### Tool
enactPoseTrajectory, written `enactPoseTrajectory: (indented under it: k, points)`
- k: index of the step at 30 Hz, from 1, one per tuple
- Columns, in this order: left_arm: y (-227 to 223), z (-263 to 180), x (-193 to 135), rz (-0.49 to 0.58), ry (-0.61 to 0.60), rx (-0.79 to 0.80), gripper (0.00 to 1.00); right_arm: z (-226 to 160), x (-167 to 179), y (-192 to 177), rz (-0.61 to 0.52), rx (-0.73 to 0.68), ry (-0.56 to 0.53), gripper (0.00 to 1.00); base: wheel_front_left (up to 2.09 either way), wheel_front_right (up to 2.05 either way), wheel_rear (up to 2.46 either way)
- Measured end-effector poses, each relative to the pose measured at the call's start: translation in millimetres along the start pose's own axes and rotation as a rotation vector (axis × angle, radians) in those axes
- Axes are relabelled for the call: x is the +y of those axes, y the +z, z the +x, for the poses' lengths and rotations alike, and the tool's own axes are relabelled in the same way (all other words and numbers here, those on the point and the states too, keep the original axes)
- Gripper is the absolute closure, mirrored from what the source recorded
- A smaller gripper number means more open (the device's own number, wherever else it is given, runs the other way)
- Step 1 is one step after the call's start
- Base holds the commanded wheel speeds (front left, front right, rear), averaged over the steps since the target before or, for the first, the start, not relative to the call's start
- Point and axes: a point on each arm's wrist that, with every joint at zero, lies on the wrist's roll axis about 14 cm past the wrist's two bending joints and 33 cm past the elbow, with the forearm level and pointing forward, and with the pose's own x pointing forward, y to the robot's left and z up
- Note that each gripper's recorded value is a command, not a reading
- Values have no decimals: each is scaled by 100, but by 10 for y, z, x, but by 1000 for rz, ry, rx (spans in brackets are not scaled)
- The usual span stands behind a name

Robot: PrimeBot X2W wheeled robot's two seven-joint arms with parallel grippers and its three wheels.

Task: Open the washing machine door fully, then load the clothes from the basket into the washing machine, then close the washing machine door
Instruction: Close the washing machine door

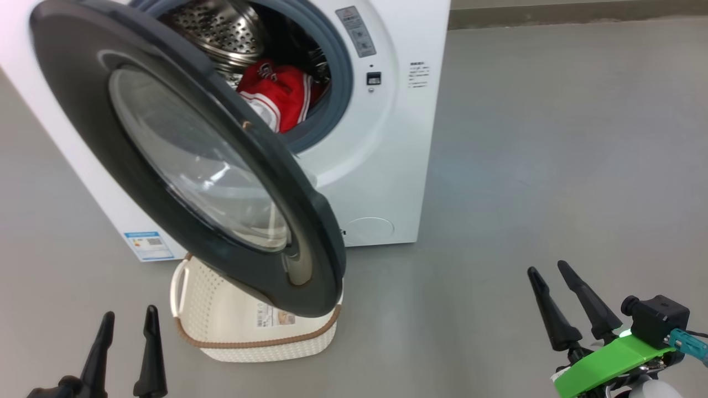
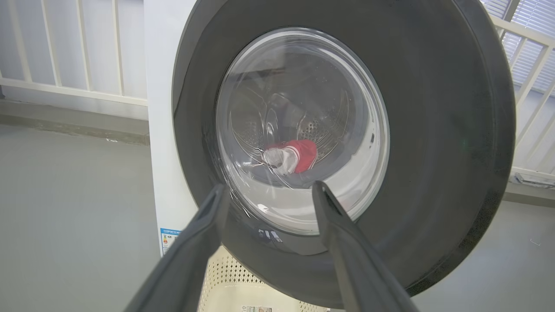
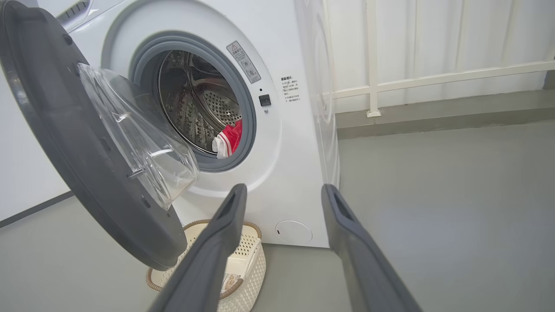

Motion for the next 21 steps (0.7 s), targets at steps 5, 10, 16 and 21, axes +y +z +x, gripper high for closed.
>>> enactPoseTrajectory:
  k: [5,10,16,21]
  points:
    - [29,-55,57,-8,23,-9,0,77,96,15,4,-7,31,100,0,0,0]
    - [74,-132,161,-3,58,-20,0,184,255,44,15,-21,78,100,0,0,0]
    - [112,-238,276,-6,99,-30,0,382,544,215,64,-80,156,100,0,0,0]
    - [148,-328,365,-3,132,-40,0,506,803,374,107,-128,229,100,0,0,0]
